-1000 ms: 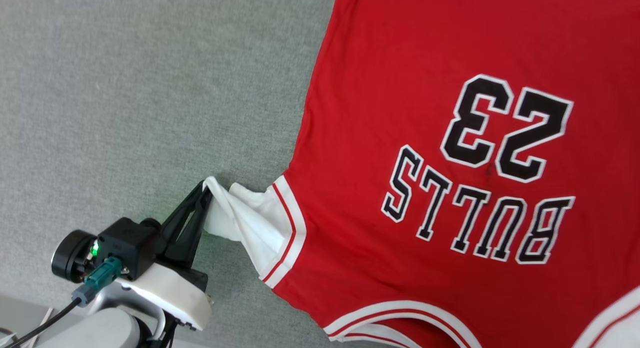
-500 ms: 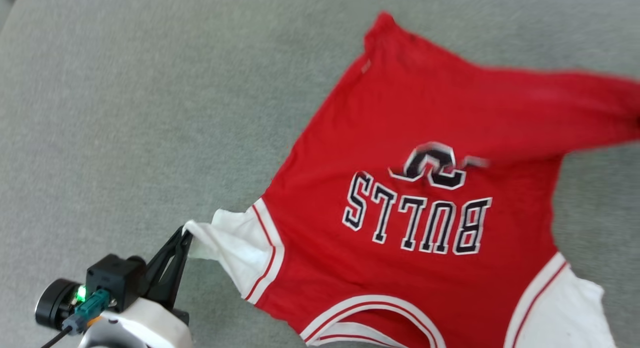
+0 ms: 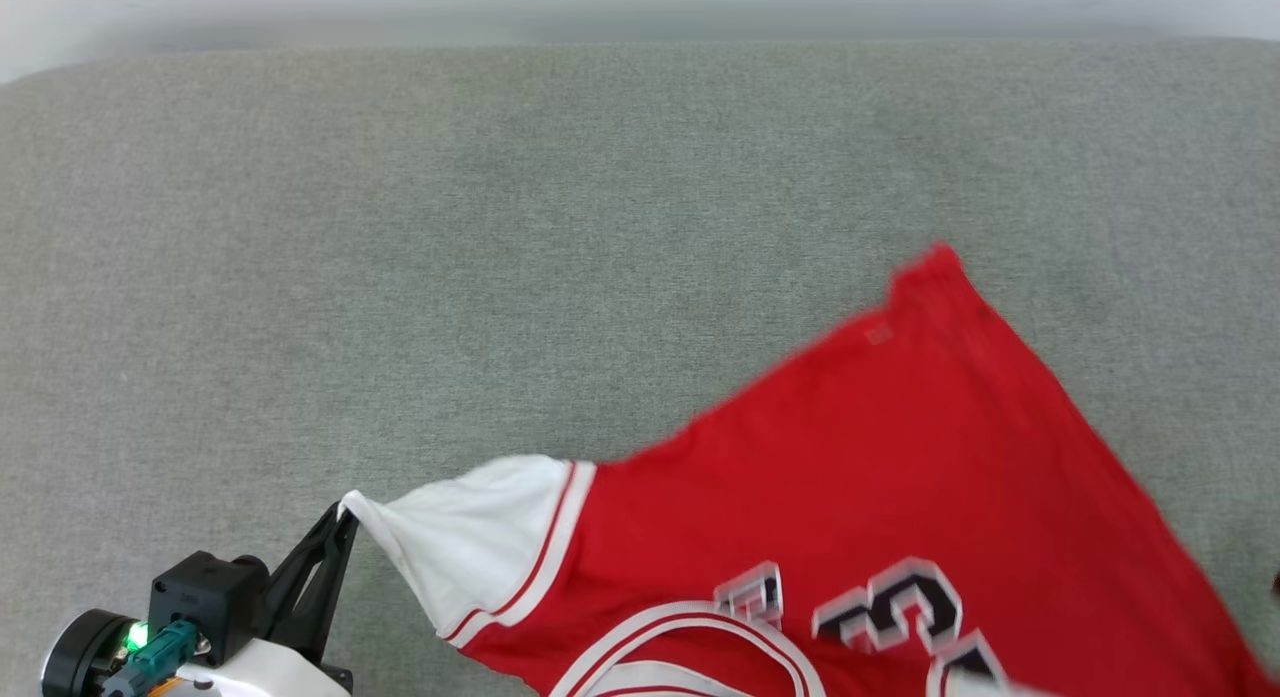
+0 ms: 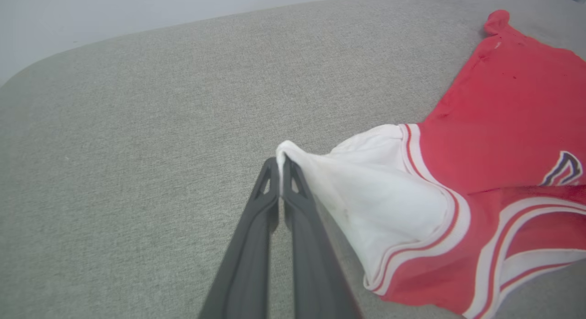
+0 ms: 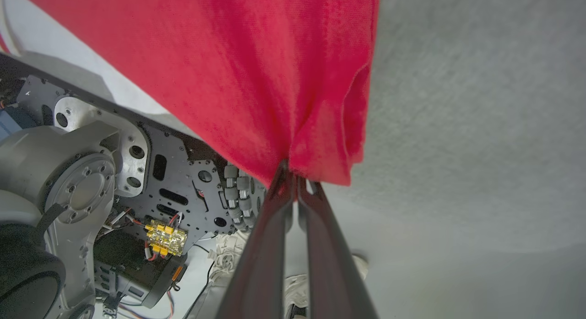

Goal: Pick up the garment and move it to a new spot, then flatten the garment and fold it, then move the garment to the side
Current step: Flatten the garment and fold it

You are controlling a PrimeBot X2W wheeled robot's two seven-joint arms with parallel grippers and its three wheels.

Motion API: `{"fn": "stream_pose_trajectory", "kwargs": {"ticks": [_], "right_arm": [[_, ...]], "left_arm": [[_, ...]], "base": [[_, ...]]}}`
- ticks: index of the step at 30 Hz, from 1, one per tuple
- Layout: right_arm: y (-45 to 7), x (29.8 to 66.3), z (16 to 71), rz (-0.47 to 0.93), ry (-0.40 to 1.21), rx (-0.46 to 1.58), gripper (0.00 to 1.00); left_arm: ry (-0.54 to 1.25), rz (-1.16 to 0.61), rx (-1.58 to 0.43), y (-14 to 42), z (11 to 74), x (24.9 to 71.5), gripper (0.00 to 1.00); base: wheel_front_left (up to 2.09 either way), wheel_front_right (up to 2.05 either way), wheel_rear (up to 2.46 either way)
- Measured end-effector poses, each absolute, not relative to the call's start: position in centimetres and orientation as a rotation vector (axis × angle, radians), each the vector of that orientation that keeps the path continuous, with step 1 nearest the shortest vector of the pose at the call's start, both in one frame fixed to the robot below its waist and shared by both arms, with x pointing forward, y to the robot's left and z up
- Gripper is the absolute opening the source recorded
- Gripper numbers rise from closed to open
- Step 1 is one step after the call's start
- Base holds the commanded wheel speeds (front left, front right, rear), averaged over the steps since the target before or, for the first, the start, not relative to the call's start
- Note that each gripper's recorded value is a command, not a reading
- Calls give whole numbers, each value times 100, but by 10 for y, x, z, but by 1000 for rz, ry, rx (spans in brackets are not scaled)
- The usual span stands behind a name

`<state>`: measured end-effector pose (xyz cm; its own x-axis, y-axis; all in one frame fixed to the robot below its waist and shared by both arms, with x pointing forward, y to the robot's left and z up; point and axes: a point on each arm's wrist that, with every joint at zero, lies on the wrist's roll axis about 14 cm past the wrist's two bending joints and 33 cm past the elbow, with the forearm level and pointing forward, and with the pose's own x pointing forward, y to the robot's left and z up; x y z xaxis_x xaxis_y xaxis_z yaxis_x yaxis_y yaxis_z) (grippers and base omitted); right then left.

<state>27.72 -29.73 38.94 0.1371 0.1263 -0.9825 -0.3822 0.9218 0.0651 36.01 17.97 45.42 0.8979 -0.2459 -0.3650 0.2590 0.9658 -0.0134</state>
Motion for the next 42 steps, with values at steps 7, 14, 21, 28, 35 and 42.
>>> {"fn": "stream_pose_trajectory", "kwargs": {"ticks": [7,14,21,28,35,42], "right_arm": [[-280,222,361,368,1437,-70,100],[-288,290,401,316,1173,-111,100],[-280,374,469,352,941,-258,100],[-244,427,481,442,951,-400,100],[-206,474,448,499,1054,-466,100],[-179,499,395,533,1143,-429,100]], "left_arm": [[380,-268,43,178,452,360,0],[379,-276,41,176,453,359,0],[380,-274,43,176,452,361,0],[385,-278,42,175,447,369,0],[412,-274,42,176,434,377,0],[435,-249,37,181,423,381,0]], "base": [[0,0,0],[0,0,0],[0,0,0],[0,0,0],[0,0,0],[0,0,0]]}}
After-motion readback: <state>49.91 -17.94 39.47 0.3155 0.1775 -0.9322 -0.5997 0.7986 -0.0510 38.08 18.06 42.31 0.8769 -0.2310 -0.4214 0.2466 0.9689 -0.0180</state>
